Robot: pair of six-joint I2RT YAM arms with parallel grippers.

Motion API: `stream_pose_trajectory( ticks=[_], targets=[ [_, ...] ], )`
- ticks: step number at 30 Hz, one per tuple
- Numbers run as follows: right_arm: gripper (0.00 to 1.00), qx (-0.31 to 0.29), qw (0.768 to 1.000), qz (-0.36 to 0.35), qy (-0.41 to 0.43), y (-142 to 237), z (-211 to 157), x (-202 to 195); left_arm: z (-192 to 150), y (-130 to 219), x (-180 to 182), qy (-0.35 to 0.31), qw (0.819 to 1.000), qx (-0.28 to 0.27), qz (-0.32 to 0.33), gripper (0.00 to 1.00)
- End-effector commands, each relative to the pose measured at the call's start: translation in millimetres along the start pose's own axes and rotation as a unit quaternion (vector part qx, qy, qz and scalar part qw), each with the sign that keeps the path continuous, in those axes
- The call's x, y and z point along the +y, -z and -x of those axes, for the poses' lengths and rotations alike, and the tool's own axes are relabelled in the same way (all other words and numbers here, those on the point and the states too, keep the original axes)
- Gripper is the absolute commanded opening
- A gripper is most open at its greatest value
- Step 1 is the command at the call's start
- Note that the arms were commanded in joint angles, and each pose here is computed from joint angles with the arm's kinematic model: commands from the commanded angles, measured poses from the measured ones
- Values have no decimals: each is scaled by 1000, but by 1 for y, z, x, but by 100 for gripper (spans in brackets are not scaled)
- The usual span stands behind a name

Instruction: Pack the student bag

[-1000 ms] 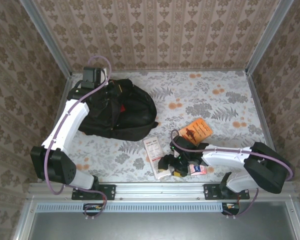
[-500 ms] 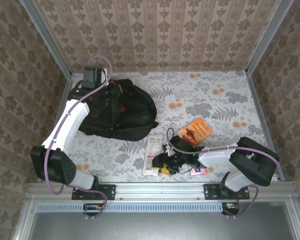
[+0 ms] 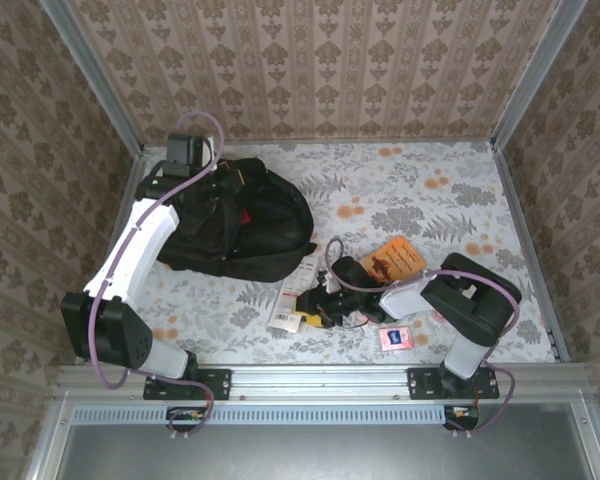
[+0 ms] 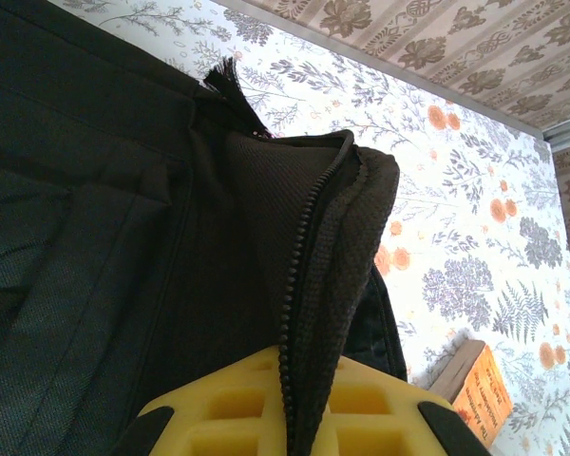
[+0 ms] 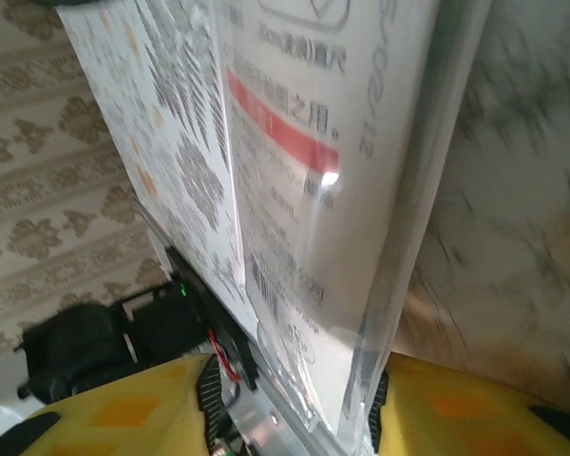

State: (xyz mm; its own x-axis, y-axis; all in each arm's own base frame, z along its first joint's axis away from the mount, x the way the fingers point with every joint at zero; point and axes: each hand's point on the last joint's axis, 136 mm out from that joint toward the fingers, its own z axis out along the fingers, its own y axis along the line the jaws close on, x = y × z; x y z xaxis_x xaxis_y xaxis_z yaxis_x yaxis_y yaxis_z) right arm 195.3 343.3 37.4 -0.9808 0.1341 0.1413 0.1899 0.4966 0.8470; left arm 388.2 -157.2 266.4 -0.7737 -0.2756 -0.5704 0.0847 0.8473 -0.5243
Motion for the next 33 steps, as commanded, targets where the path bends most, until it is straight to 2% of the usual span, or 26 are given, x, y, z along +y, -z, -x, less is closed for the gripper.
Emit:
stream_pose_trajectory(
  ticks=[1, 7, 13, 16, 17, 20, 23, 27, 33],
  targets=[
    [43, -82, 997, 13, 0, -7, 45, 8, 8, 2, -9, -14, 1000, -20, -12, 0],
    [24, -89, 996, 11, -4, -13, 56, 6, 7, -1, -9, -16, 1000, -17, -11, 0],
    [8, -108, 994, 2, -2, -10, 62, -1, 7, -1, -9, -15, 1000, -17, -12, 0],
    [10, -116, 993, 1, 0, -11, 66, -1, 6, -1, -10, -15, 1000, -16, -13, 0],
    [13, -120, 993, 3, 1, -11, 69, 2, 7, -1, -10, -16, 1000, -17, -13, 0],
    [35, -125, 992, 10, 2, -15, 74, 7, 6, 0, -11, -17, 1000, -16, -13, 0],
    [41, -127, 991, 27, 7, -20, 78, 17, 5, -2, -12, -19, 1000, -15, -13, 0],
    [39, -134, 991, 31, 4, -25, 84, 20, 4, -2, -12, -22, 1000, -15, -12, 0],
    [18, -157, 987, 38, -6, -28, 94, 17, 3, -2, -13, -25, 1000, -14, -11, 0]
  ],
)
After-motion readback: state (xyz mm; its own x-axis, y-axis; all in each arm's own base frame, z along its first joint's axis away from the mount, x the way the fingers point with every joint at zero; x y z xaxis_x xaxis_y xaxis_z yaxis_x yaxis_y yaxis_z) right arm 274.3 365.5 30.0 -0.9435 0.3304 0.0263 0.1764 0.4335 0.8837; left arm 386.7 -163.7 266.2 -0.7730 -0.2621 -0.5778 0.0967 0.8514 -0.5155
